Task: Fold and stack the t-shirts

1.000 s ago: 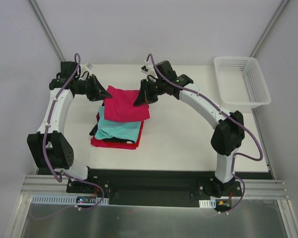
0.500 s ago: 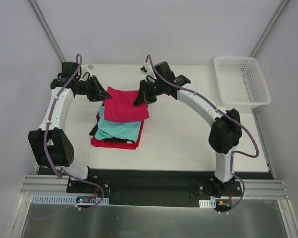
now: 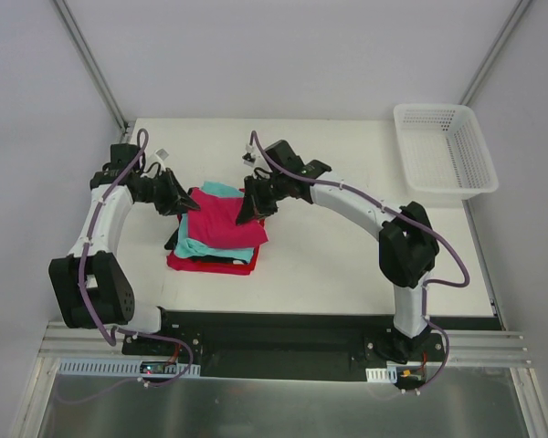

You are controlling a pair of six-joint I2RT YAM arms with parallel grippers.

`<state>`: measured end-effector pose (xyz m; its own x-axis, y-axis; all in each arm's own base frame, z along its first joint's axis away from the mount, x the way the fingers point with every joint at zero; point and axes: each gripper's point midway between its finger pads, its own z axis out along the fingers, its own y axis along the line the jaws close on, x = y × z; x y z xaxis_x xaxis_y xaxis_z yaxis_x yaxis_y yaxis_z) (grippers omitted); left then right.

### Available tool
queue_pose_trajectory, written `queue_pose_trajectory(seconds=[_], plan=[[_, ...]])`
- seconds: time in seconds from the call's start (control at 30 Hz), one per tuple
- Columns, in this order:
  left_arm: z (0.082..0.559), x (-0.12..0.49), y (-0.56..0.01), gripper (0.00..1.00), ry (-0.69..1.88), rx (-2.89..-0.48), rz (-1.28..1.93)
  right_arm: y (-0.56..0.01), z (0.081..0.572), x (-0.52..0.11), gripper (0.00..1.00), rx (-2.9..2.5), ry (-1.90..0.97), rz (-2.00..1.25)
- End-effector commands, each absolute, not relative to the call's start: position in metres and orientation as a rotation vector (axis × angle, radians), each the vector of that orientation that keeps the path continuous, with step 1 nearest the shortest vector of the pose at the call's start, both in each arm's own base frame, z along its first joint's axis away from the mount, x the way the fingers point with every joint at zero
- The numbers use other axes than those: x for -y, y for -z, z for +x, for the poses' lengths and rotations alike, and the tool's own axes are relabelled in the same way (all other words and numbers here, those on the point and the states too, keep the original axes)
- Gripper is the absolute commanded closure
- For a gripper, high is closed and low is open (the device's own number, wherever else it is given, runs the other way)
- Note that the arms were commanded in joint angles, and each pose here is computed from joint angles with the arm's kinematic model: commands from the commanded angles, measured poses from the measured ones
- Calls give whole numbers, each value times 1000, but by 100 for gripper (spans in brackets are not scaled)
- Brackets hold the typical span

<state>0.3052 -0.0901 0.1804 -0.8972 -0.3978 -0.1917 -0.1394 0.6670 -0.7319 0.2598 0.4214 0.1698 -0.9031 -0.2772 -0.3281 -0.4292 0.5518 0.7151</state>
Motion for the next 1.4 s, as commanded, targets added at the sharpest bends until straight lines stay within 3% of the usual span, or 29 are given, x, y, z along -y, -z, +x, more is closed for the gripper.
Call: queue_pose_trajectory(seconds=[0.0, 0.83, 0.93, 1.03, 1.1, 1.13, 1.17, 1.37], plan=[[296, 85, -191, 100, 1057, -2499, -364, -188, 250, -429, 100, -2550, -1321, -619], [298, 86, -143, 100, 1079, -2579, -442, -182, 244, -431, 100, -2545, -1303, -667], [298, 85, -143, 85, 1068, -2578, -444, -180, 244, -431, 95, -2550, -1301, -666], [299, 85, -146, 82, 1066, -2567, -432, -178, 243, -429, 94, -2558, -1288, -672], [299, 86, -148, 55, 1068, -2562, -431, -174, 245, -425, 81, -2574, -1266, -667], [299, 86, -149, 23, 1072, -2560, -434, -174, 246, -424, 76, -2575, -1262, -663], [299, 86, -151, 1, 1075, -2553, -430, -173, 246, -422, 75, -2575, -1255, -660], [300, 88, -156, 1, 1088, -2541, -421, -170, 253, -410, 61, -2584, -1231, -627]])
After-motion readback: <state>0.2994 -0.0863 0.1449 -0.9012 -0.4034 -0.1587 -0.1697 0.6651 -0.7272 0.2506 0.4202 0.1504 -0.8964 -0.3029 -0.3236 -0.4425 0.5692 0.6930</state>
